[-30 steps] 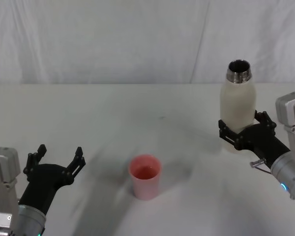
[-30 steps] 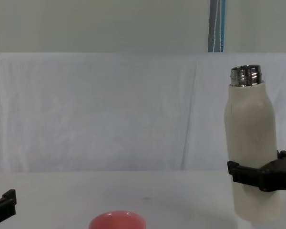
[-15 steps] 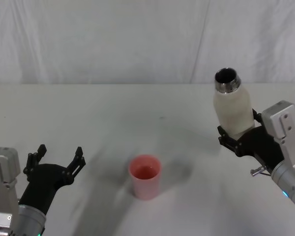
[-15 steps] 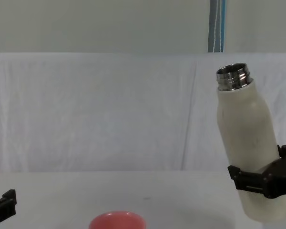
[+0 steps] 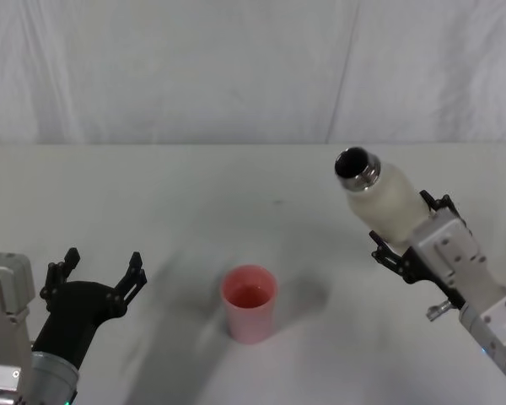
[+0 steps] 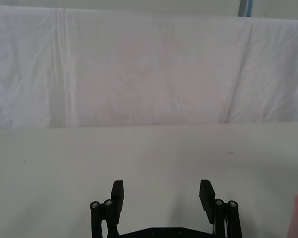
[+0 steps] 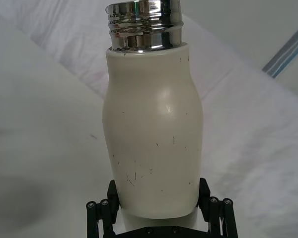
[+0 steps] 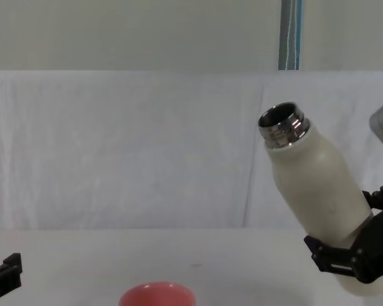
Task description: Grasp the thermos with one hand and pour water into the cup lid.
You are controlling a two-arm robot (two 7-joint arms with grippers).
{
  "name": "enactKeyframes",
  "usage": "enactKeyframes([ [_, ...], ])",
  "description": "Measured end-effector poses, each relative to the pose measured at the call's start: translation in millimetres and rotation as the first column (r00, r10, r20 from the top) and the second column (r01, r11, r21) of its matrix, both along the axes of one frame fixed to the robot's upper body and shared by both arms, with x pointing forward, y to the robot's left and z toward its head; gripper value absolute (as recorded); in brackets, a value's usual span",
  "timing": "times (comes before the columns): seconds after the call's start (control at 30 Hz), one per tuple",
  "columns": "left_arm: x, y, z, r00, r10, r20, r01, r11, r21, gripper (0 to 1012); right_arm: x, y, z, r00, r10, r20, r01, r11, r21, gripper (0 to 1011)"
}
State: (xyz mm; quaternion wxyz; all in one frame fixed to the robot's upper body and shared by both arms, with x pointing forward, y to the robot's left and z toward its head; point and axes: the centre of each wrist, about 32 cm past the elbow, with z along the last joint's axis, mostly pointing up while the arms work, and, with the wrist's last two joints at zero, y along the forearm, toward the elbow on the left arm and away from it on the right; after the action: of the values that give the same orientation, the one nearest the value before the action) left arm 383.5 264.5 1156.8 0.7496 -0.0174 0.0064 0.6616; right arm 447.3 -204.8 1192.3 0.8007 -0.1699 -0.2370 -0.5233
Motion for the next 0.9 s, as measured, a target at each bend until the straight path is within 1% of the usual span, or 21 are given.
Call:
enactKeyframes([
  [0.17, 0.0, 0.0, 0.0, 1.0000, 0.000, 0.000, 0.000, 1.0000, 0.000, 1001, -5.0, 2.3, -4.9, 0.999, 0.002, 0.040, 0.000, 0.999, -0.045, 956],
  [0.37, 0.0, 0.0, 0.0, 1.0000, 0.000, 0.000, 0.000, 1.0000, 0.000, 1001, -8.4, 4.7, -10.6, 0.998, 0.011, 0.068, -0.007, 0.998, -0.065, 956],
  [0.53, 0.0, 0.0, 0.0, 1.0000, 0.000, 0.000, 0.000, 1.0000, 0.000, 1001, -10.6, 8.1, -18.6, 0.996, 0.016, 0.084, -0.009, 0.997, -0.082, 956],
  [0.67, 0.0, 0.0, 0.0, 1.0000, 0.000, 0.000, 0.000, 1.0000, 0.000, 1001, -11.9, 10.3, -22.9, 0.995, 0.023, 0.096, -0.013, 0.994, -0.110, 956],
  [0.7, 0.0, 0.0, 0.0, 1.0000, 0.000, 0.000, 0.000, 1.0000, 0.000, 1001, -12.2, 11.0, -24.1, 0.994, 0.026, 0.103, -0.013, 0.992, -0.125, 956],
  [0.73, 0.0, 0.0, 0.0, 1.0000, 0.000, 0.000, 0.000, 1.0000, 0.000, 1001, -12.2, 11.0, -24.1, 0.994, 0.026, 0.103, -0.013, 0.992, -0.125, 956],
  [0.8, 0.0, 0.0, 0.0, 1.0000, 0.000, 0.000, 0.000, 1.0000, 0.000, 1001, -12.4, 12.2, -26.2, 0.993, 0.032, 0.115, -0.014, 0.987, -0.157, 956],
  [0.9, 0.0, 0.0, 0.0, 1.0000, 0.000, 0.000, 0.000, 1.0000, 0.000, 1001, -12.1, 12.8, -27.6, 0.991, 0.037, 0.126, -0.013, 0.983, -0.184, 956],
])
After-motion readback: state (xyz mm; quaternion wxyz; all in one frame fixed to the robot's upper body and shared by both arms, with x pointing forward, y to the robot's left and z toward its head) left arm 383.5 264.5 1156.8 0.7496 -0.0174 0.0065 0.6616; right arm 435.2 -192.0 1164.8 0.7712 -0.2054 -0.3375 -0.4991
